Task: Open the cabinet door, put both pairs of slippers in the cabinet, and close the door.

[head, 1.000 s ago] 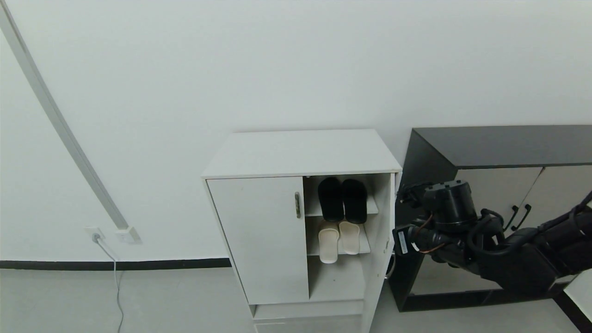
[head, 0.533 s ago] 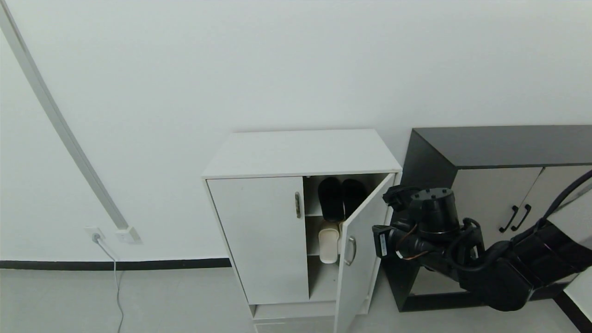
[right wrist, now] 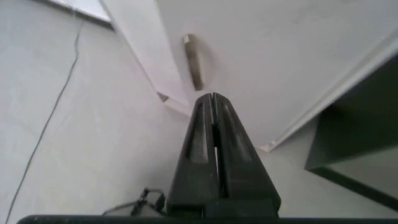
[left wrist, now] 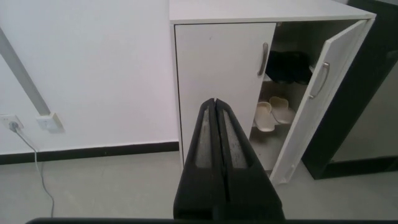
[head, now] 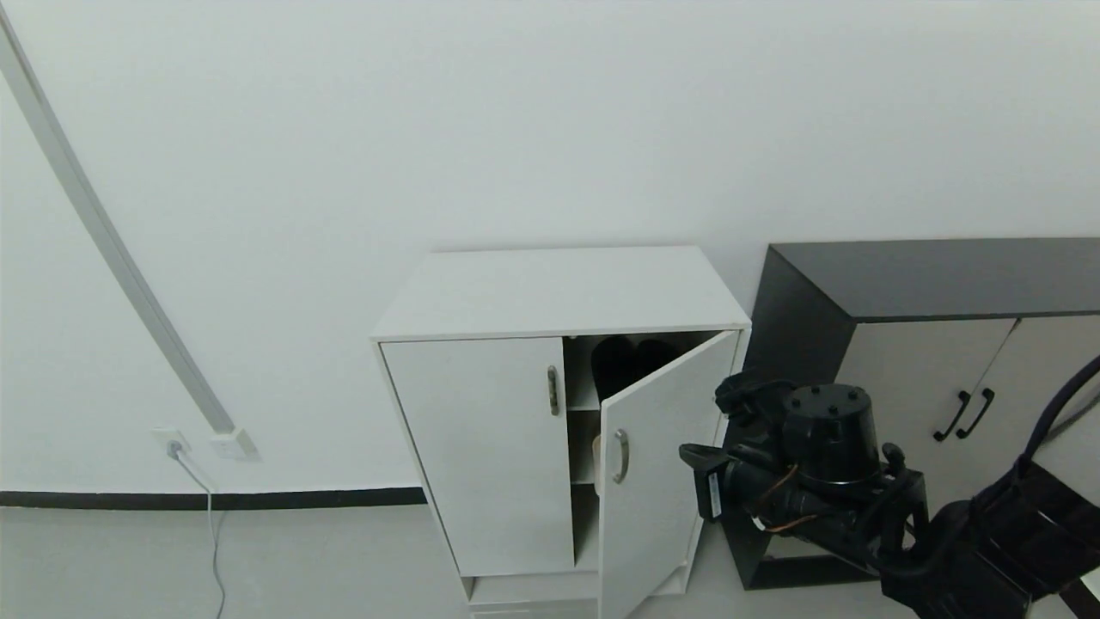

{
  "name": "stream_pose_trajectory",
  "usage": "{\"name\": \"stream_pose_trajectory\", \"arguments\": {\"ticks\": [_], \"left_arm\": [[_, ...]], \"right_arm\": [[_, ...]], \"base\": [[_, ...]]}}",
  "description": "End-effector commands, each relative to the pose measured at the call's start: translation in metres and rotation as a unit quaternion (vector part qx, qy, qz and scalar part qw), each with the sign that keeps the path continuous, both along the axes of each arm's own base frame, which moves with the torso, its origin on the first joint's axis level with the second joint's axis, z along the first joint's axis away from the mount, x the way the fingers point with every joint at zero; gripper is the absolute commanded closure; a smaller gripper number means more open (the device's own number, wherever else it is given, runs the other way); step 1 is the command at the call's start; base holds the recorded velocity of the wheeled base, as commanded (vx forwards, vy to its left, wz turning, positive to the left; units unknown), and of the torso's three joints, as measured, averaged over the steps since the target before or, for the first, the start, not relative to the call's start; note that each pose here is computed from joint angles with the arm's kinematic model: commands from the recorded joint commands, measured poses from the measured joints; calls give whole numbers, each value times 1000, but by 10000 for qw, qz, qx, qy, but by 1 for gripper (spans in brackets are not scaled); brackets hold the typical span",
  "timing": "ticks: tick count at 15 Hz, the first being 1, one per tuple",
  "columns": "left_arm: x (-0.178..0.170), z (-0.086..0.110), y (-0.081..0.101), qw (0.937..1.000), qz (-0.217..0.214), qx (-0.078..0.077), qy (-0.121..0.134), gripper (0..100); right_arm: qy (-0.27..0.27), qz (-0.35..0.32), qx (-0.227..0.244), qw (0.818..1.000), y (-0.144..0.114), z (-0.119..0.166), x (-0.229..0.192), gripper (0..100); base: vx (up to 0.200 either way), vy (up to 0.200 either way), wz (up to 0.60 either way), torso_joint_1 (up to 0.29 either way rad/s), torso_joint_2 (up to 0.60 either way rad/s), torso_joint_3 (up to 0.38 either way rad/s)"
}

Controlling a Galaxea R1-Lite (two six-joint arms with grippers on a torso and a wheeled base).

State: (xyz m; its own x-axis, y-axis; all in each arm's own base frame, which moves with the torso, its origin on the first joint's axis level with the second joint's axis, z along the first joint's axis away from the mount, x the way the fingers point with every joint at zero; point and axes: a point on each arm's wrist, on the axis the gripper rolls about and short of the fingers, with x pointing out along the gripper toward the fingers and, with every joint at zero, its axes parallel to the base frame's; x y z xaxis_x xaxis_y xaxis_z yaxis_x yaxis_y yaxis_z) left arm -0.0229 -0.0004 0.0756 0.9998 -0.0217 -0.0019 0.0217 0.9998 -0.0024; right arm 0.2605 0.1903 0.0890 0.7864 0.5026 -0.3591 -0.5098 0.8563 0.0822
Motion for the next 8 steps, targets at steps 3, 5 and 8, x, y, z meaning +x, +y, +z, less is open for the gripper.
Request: {"name": "stream_pose_trajectory", "arguments": {"ticks": [3,5,8], "left_arm": [[0,0,0,10000,1,-4,14,100],[0,0,0,10000,9,-4,6,100],[0,0,0,10000,9,-4,6,100]], "right_arm": [[67,41,-52,10000,1,-4,-4,100],[109,63,-45,9999,2,-7,-1,100],[63,39,-4,10000,7,-17,10,100]], "base": [[200,0,0,12,4,1],[0,0,0,0,0,0],[0,0,0,0,0,0]]}}
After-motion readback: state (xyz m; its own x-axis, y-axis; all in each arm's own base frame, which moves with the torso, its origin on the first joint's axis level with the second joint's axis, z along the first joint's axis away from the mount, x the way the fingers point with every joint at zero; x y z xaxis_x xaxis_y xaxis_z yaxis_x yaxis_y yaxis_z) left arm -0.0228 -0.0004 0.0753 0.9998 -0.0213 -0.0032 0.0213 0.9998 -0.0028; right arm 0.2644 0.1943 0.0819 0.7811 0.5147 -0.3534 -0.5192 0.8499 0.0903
